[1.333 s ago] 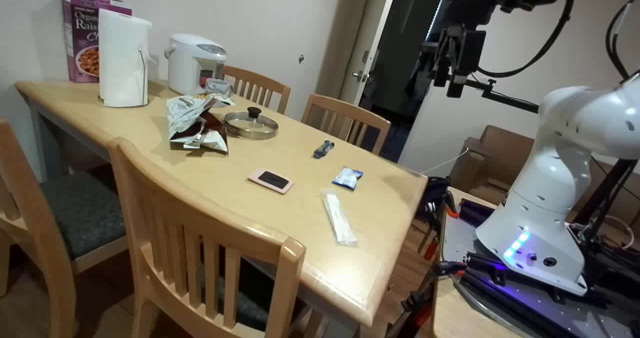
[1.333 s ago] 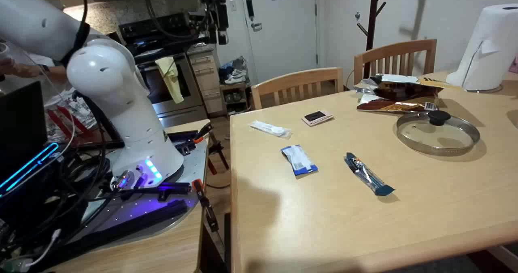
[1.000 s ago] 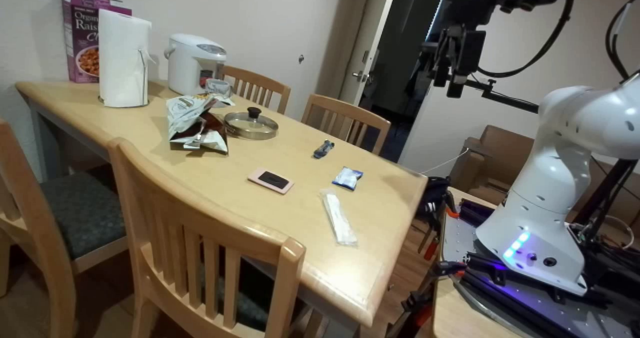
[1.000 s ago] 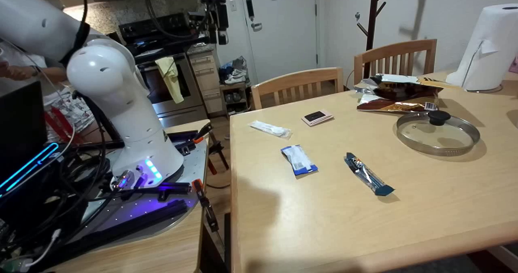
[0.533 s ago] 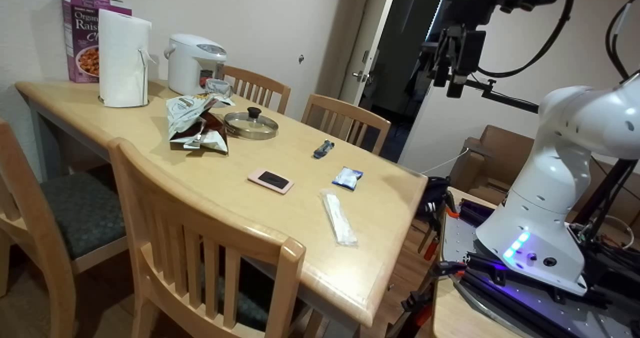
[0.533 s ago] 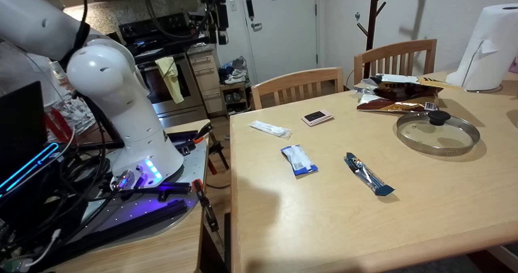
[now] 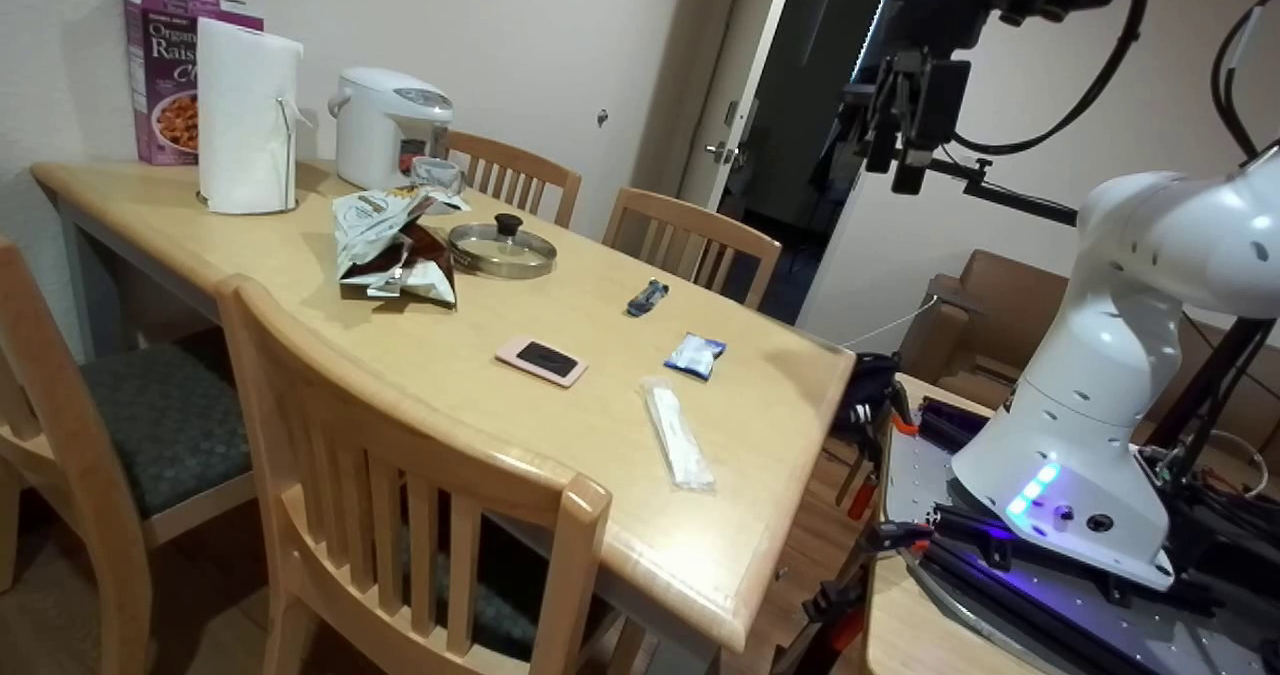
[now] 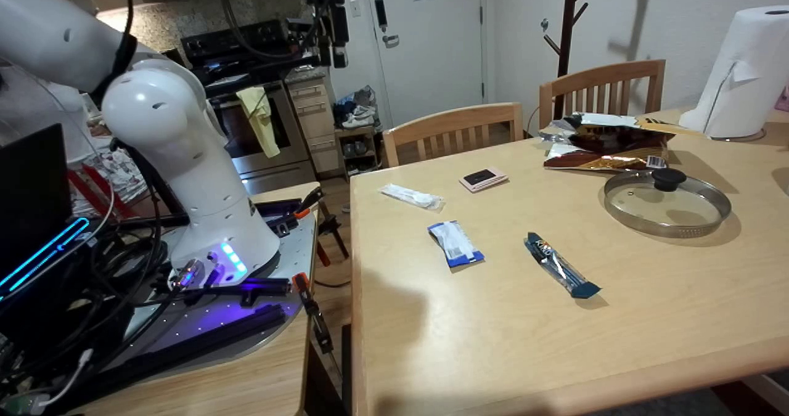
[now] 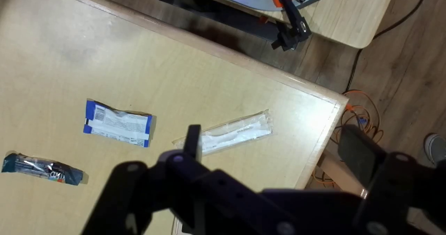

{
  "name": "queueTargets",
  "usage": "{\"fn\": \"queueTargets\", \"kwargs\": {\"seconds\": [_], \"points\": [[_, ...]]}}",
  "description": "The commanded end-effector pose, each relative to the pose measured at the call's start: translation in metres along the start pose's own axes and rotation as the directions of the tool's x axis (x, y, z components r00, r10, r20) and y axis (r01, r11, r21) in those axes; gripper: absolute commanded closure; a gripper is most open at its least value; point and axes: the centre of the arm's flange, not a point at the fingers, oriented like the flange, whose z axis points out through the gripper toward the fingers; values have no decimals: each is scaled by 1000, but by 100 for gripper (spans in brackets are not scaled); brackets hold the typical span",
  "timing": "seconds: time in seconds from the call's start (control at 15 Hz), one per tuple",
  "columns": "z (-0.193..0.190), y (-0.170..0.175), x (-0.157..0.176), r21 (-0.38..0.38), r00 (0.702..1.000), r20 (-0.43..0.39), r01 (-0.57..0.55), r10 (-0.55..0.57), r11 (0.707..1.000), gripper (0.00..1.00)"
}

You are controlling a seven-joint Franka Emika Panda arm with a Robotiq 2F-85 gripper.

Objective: Turn the white object anti clockwise

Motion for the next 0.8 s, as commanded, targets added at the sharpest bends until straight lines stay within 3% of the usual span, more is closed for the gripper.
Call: {"fn": "queueTargets", "kwargs": {"seconds": [0.0,0.2,0.4,0.53,0.73], "points": [[3,-4,11,3,995,-79,-54,54,999,0],[7,-1,26,18,980,-177,-86,88,996,0],[15,1,38,34,969,-217,-115,120,993,0],[24,6,46,41,953,-199,-226,230,973,0],[35,13,68,85,902,-167,-388,397,918,0]]}}
